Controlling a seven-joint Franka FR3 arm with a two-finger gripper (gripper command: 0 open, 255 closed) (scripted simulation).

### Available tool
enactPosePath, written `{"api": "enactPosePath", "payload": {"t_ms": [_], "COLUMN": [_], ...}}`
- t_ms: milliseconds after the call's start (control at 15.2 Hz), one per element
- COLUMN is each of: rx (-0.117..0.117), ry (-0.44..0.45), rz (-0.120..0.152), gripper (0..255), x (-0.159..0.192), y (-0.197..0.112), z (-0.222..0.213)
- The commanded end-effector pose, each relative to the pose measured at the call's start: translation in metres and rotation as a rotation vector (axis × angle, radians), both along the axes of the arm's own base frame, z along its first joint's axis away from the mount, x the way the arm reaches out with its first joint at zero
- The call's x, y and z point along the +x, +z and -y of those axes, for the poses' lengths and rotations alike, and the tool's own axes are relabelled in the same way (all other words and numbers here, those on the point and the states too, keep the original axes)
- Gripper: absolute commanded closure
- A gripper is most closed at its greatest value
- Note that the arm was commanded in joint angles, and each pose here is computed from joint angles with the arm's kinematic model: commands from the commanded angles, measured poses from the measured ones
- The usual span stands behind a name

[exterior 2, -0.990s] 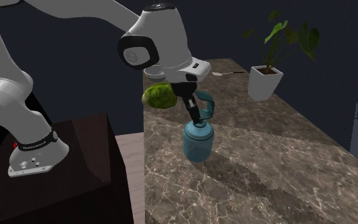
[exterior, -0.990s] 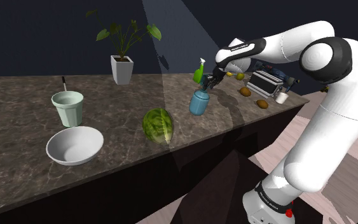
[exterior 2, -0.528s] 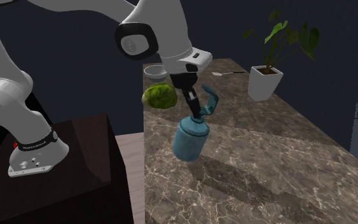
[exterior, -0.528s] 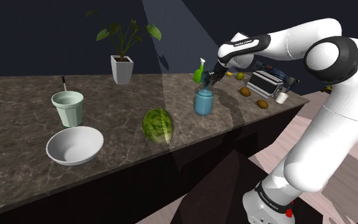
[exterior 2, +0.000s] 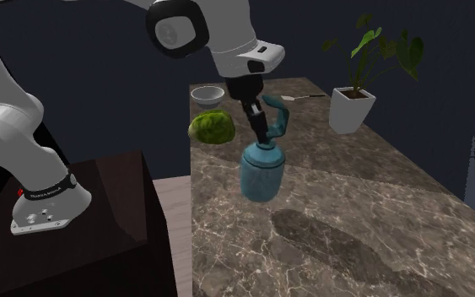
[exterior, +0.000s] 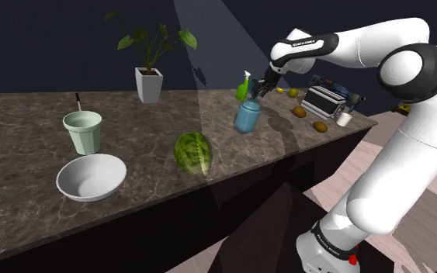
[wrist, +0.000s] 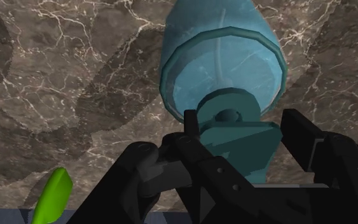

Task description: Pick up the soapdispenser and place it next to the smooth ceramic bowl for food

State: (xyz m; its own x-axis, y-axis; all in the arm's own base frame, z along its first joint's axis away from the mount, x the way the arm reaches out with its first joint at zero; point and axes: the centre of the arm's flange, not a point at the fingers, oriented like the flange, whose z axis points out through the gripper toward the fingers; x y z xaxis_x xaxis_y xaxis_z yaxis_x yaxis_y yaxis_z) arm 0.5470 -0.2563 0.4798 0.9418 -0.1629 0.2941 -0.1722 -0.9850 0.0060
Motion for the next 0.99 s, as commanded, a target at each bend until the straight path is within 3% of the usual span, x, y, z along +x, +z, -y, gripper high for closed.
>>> {"api": "enactPosePath", "payload": {"t_ms": [0, 924], "rx": [0.0, 0.0], "ry": [0.0, 0.0], "rz": [0.001, 0.001], "gripper": [255, 255], "x": [0.0, 0.0], "y": [0.011, 0.085], "z": [0.0, 0.0]}}
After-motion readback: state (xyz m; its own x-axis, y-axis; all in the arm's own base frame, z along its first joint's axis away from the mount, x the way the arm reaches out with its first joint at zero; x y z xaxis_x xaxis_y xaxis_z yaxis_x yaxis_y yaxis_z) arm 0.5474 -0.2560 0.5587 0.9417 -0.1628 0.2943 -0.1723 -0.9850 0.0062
